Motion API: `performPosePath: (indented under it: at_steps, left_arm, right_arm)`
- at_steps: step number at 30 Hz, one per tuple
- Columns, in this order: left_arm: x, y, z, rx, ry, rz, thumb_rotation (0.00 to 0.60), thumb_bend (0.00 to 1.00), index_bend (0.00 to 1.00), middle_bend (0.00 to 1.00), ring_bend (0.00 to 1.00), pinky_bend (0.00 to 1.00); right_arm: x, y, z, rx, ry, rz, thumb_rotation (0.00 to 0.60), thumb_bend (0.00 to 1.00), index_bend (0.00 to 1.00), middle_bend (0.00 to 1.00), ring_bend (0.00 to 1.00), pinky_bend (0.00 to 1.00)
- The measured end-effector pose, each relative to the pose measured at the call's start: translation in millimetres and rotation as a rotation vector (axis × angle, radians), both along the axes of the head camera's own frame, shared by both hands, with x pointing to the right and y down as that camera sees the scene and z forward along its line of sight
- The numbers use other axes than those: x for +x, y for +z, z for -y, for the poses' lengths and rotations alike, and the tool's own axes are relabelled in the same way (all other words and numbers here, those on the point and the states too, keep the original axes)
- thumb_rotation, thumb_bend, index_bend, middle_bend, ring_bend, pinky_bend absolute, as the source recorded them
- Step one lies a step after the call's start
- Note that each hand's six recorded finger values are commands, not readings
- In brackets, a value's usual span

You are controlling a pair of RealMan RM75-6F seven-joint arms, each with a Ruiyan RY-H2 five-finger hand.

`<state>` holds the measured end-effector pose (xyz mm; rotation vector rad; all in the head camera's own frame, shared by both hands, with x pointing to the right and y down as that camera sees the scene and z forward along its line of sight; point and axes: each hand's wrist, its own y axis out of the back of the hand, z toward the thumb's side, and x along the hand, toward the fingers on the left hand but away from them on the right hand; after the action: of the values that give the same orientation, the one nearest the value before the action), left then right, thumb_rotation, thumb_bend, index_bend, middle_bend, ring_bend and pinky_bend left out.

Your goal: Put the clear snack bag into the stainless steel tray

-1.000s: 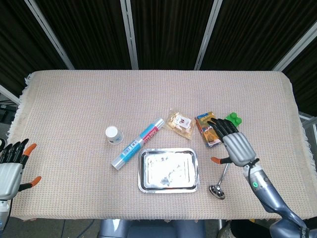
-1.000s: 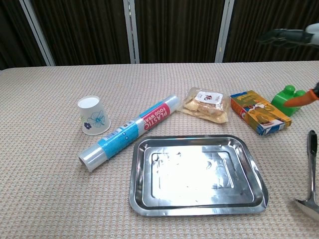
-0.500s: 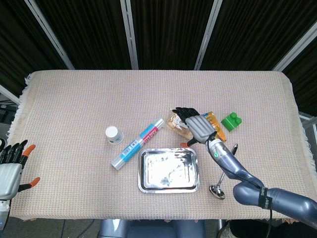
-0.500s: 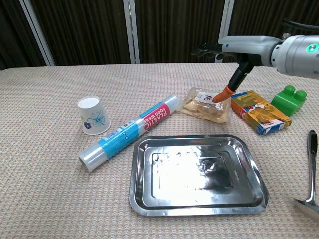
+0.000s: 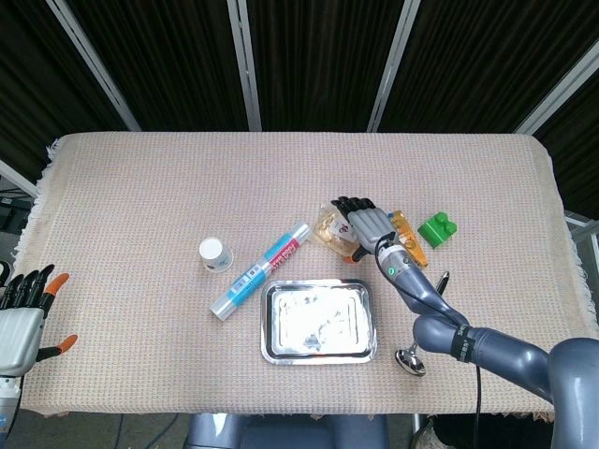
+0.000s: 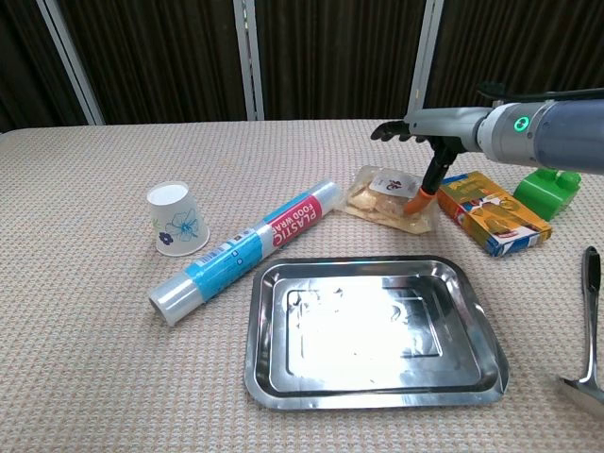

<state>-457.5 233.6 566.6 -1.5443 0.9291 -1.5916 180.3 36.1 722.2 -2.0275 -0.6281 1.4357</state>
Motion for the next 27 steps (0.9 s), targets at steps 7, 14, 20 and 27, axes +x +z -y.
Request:
performPosePath:
  at_steps: [7, 14, 20, 27]
  left_arm:
    - [-1, 1, 1, -0.003, -0.003, 0.0, 0.577, 0.12, 0.12, 0.0, 0.0, 0.0]
    - [-5, 1, -1, -0.009, -0.015, 0.005, 0.578, 0.12, 0.12, 0.0, 0.0, 0.0]
    - [-6, 2, -2, -0.01, -0.017, 0.004, 0.576, 0.12, 0.12, 0.0, 0.0, 0.0]
    - [-7, 3, -3, -0.014, -0.021, 0.001, 0.579, 0.12, 0.12, 0.0, 0.0, 0.0]
  right_arm:
    - [-2, 24, 0, -0.032, 0.003, -0.067, 0.6, 0.0, 0.03, 0.03, 0.0, 0.08]
    - [-3, 36, 4, -0.043, 0.005, -0.111, 0.6, 0.0, 0.06, 0.06, 0.0, 0.11]
    - [-4, 42, 7, -0.043, -0.001, -0.141, 0.6, 0.06, 0.21, 0.17, 0.1, 0.25]
    - [-10, 42, 6, -0.025, -0.02, -0.15, 0.6, 0.17, 0.39, 0.34, 0.33, 0.49]
